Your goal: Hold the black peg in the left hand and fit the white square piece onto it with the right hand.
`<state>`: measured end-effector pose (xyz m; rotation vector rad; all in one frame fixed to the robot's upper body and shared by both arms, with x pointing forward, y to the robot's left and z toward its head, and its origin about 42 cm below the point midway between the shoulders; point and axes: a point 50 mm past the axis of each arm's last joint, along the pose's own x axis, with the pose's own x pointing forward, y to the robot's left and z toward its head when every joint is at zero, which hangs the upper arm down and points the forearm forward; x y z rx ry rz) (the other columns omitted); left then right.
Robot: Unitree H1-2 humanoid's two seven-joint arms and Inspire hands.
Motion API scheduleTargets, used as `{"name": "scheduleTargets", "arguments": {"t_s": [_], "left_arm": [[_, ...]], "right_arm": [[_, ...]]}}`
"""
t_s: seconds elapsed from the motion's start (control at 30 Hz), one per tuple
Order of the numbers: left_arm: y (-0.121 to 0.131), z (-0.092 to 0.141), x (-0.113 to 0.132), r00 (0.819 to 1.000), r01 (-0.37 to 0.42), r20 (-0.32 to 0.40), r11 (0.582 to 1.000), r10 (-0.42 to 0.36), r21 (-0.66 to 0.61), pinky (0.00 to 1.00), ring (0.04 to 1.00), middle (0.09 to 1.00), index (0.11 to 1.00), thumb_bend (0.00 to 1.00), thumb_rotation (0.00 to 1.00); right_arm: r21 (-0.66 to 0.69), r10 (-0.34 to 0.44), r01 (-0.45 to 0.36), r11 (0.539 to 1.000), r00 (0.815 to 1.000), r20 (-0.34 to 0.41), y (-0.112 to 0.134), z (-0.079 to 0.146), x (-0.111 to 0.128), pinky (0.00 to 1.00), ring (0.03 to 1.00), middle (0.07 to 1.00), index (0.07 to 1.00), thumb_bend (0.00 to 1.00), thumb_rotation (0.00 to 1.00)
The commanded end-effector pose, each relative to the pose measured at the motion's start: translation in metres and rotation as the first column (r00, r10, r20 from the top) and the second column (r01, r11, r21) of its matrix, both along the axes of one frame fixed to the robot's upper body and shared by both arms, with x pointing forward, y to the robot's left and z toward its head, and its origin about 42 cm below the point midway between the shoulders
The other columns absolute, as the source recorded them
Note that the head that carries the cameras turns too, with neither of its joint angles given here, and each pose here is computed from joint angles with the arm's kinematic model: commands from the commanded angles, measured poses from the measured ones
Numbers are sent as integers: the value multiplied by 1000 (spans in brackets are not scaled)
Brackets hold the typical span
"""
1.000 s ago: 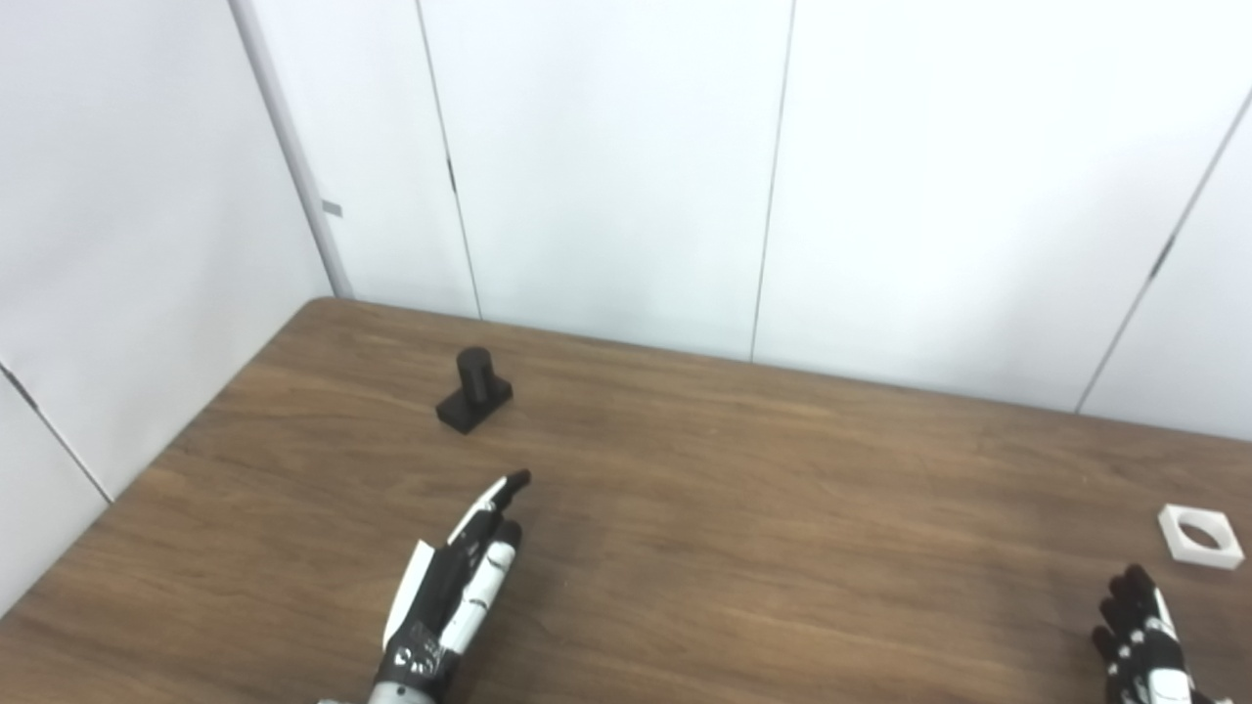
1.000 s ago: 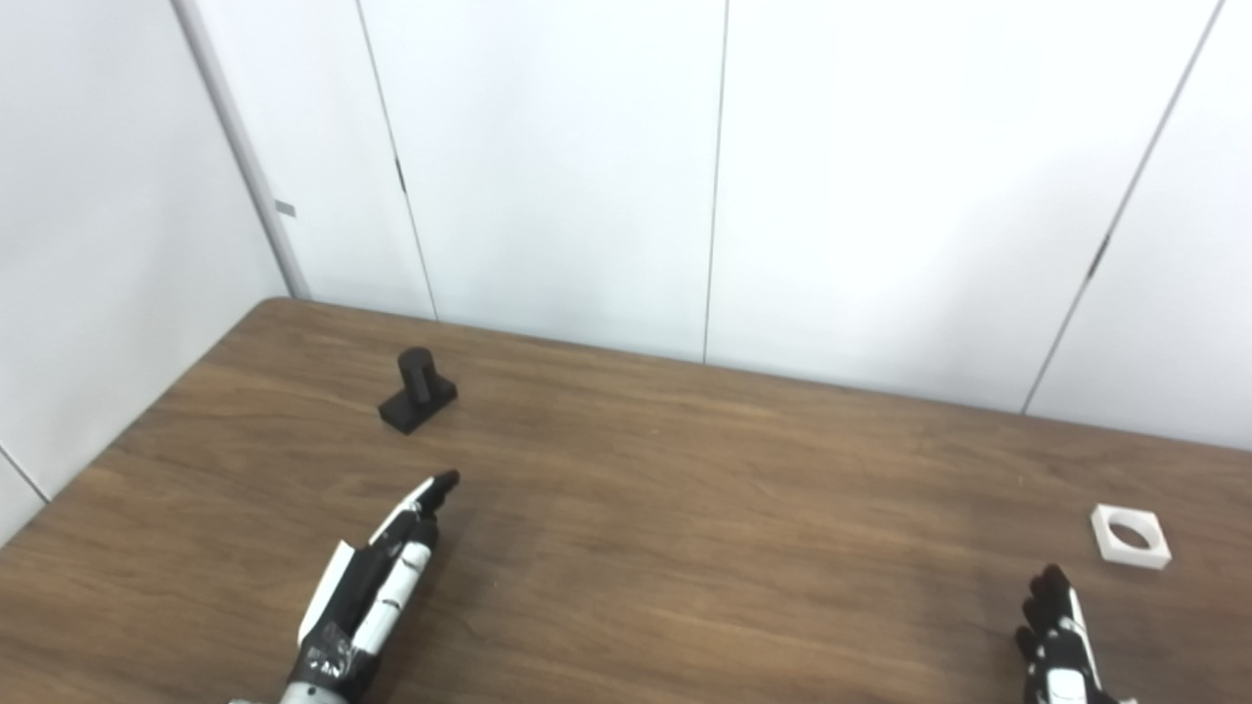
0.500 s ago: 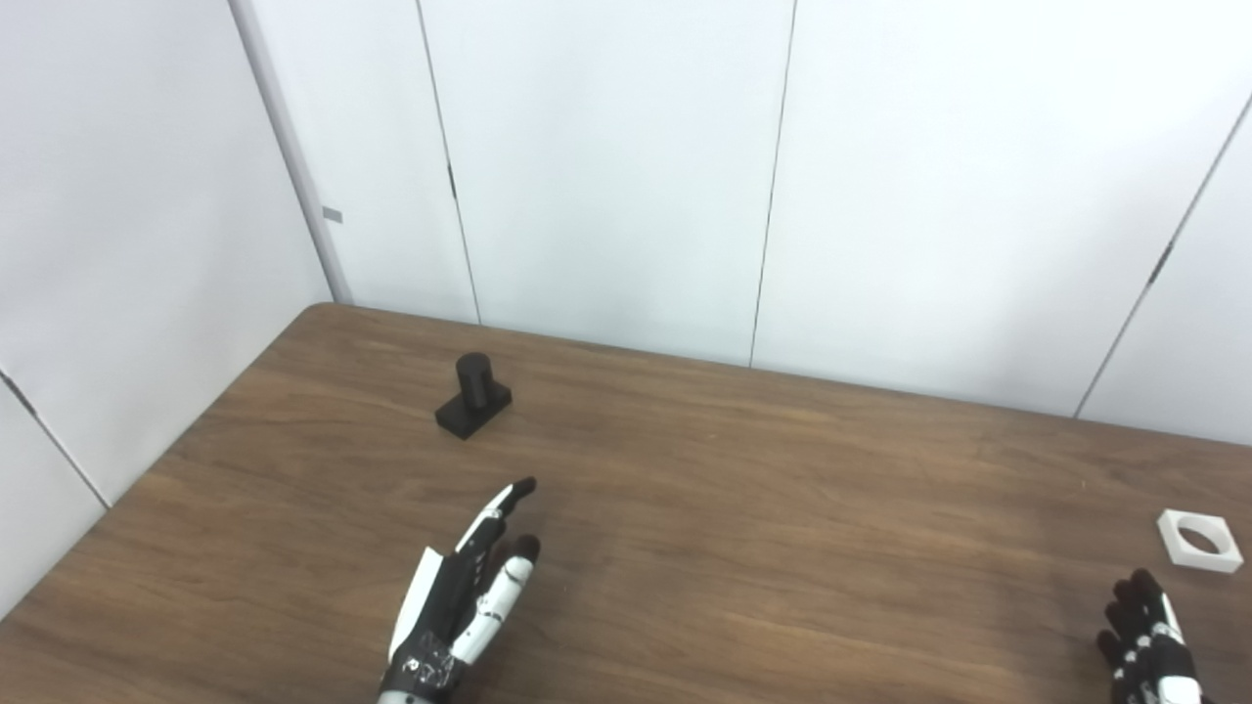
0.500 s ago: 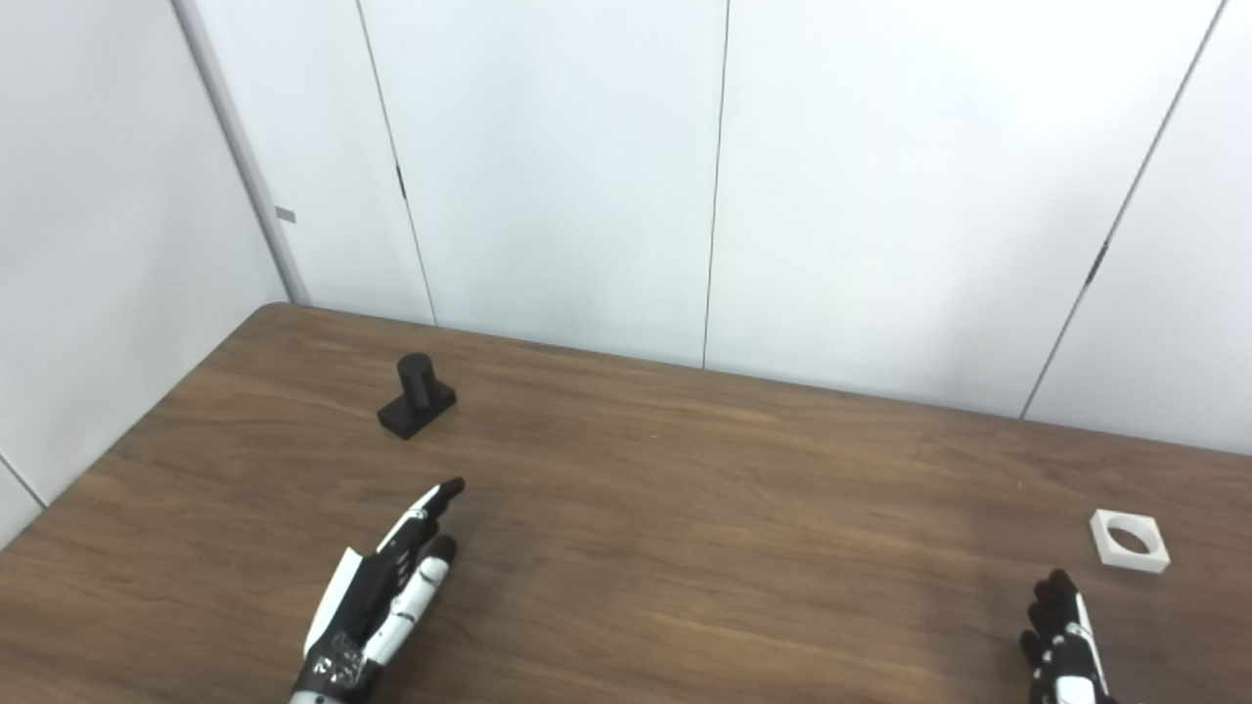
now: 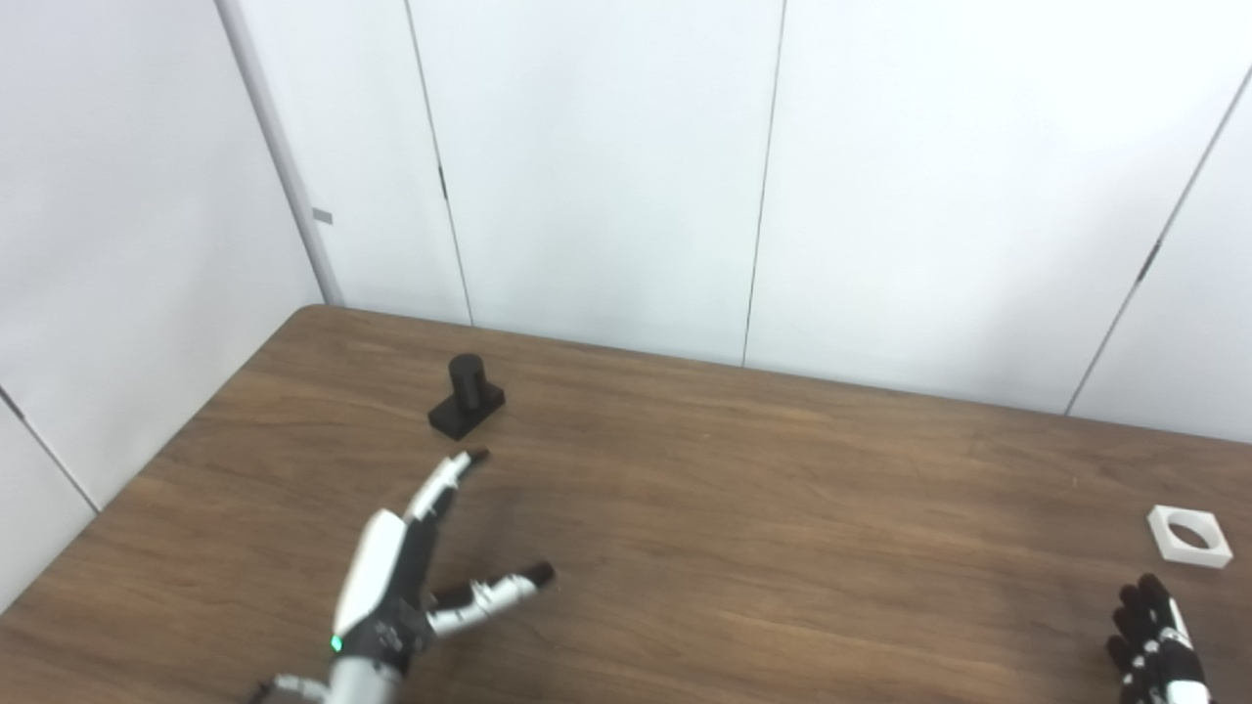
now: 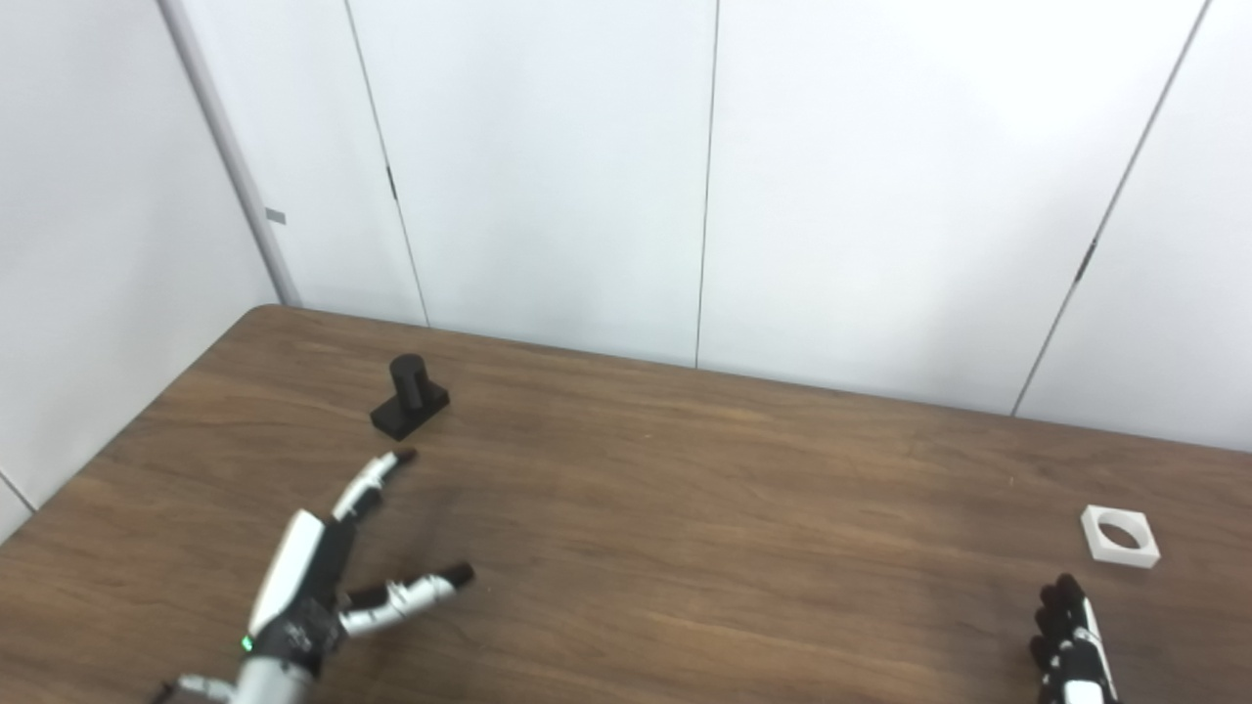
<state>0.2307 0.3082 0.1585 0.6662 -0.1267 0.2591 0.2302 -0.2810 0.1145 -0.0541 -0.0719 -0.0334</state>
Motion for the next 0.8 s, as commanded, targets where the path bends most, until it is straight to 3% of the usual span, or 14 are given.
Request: {"name": "scheduleTargets", "arguments": {"t_s": [0.0, 0.23, 0.43, 0.77], "left_arm": [[3, 19, 11, 998, -19, 53, 999, 17, 35, 961, 997, 984, 912, 919, 358], [25, 33, 31, 994, -103, 60, 984, 95, 148, 1000, 1000, 974, 838, 940, 394], [51, 38, 51, 982, -187, 56, 958, 179, 217, 1000, 1000, 968, 827, 945, 440], [81, 41, 86, 960, -277, 40, 922, 277, 270, 1000, 988, 947, 823, 917, 436]], "right_arm": [[-8, -14, 13, 1000, 1000, -23, -5, -6, -8, 1000, 995, 987, 1000, 489, 1000], [-1, -15, 15, 1000, 1000, -15, -5, -6, -9, 1000, 998, 983, 1000, 483, 1000], [-11, -11, 11, 1000, 1000, -16, -4, -5, -10, 1000, 993, 978, 1000, 471, 1000], [-7, -3, 3, 1000, 1000, -13, -2, -5, -9, 1000, 1000, 999, 1000, 436, 1000]]}}
